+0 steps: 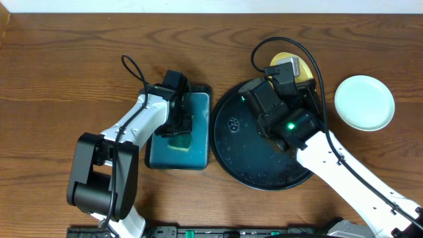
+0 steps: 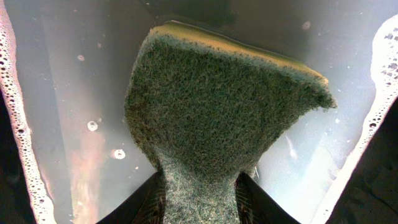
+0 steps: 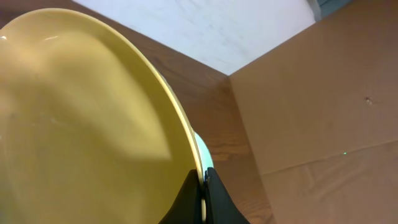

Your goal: Clean dirty plates on tray and stack at the side

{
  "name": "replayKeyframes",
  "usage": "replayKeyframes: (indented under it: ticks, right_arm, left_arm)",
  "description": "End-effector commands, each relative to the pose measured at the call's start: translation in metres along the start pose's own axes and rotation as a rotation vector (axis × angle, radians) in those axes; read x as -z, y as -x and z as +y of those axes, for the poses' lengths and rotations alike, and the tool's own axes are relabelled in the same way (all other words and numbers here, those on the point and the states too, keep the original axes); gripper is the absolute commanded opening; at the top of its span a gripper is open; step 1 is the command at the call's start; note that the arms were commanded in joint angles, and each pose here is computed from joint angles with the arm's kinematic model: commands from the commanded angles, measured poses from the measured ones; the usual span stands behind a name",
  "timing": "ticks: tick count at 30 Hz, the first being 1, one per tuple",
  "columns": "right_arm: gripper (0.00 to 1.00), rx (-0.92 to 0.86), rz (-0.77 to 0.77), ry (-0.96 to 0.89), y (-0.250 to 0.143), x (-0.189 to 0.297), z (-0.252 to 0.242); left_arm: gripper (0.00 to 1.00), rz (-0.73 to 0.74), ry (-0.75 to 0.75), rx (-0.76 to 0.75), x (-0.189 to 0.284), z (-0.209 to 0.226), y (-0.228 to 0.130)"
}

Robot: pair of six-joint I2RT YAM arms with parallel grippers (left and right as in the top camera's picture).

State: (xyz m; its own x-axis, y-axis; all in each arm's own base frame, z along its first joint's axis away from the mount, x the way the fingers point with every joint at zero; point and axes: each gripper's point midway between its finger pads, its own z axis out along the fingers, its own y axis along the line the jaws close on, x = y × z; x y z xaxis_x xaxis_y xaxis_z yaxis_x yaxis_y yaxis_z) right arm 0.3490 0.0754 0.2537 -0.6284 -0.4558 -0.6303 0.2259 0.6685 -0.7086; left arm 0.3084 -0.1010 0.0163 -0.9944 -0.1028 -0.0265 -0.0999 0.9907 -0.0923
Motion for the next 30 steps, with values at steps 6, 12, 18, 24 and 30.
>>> replayKeyframes:
  ticks: [6, 12, 18, 24, 30]
  right_arm:
    - [0.01, 0.048, -0.036, -0.164, 0.013, 0.007, -0.032]
    - [0.01, 0.059, -0.045, -0.182, 0.019, 0.008, -0.035]
    - [0.01, 0.044, -0.05, -0.182, 0.021, 0.008, -0.035]
    - [0.01, 0.038, -0.051, -0.179, 0.021, 0.008, -0.035]
    - [0.01, -0.076, -0.027, 0.036, 0.015, -0.005, -0.002]
  left_arm:
    - [0.38, 0.015, 0.024, -0.002, -0.006, 0.006, -0.003]
    - [0.38, 0.015, 0.024, -0.001, -0.006, 0.006, -0.003]
    - [0.38, 0.015, 0.024, -0.002, -0.006, 0.006, -0.003]
    - [0.38, 0.015, 0.024, -0.002, -0.006, 0.006, -0.003]
    - [0.38, 0.016, 0.024, -0.001, -0.006, 0.006, -0.003]
